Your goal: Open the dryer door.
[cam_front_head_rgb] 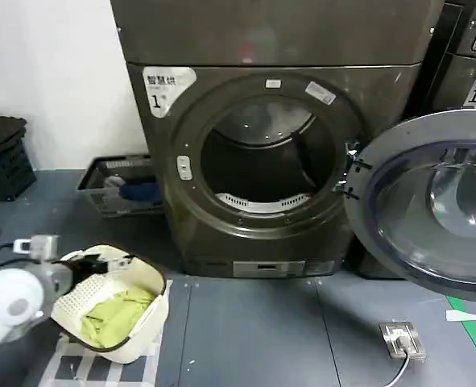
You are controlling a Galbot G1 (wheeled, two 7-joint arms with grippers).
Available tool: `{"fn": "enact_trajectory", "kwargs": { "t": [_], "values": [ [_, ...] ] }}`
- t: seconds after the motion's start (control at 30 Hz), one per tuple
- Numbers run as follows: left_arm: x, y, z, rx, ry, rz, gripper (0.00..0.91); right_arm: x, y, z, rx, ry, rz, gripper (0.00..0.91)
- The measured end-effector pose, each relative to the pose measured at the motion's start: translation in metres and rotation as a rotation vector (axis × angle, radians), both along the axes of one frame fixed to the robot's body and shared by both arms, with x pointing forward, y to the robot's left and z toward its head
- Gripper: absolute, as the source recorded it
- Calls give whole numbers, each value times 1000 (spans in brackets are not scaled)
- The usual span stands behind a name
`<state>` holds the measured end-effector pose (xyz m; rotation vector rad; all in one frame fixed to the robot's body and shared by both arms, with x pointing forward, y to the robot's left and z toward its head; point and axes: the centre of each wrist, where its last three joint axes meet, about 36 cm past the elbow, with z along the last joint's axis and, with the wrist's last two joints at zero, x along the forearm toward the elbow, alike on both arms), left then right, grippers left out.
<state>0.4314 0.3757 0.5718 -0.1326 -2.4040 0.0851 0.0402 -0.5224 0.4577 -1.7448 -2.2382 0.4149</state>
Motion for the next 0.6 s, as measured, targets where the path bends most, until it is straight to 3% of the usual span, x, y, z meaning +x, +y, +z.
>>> {"fn": "enact_trajectory", "kwargs": {
  "t": [0.33, 0.6],
  "values": [
    [3, 40, 18, -122, 228, 259, 907, 3, 2, -3, 11, 1, 12, 907],
    [3, 58, 26, -232, 364, 331, 907, 4, 5, -5, 23, -22, 19, 907]
  ]
}}
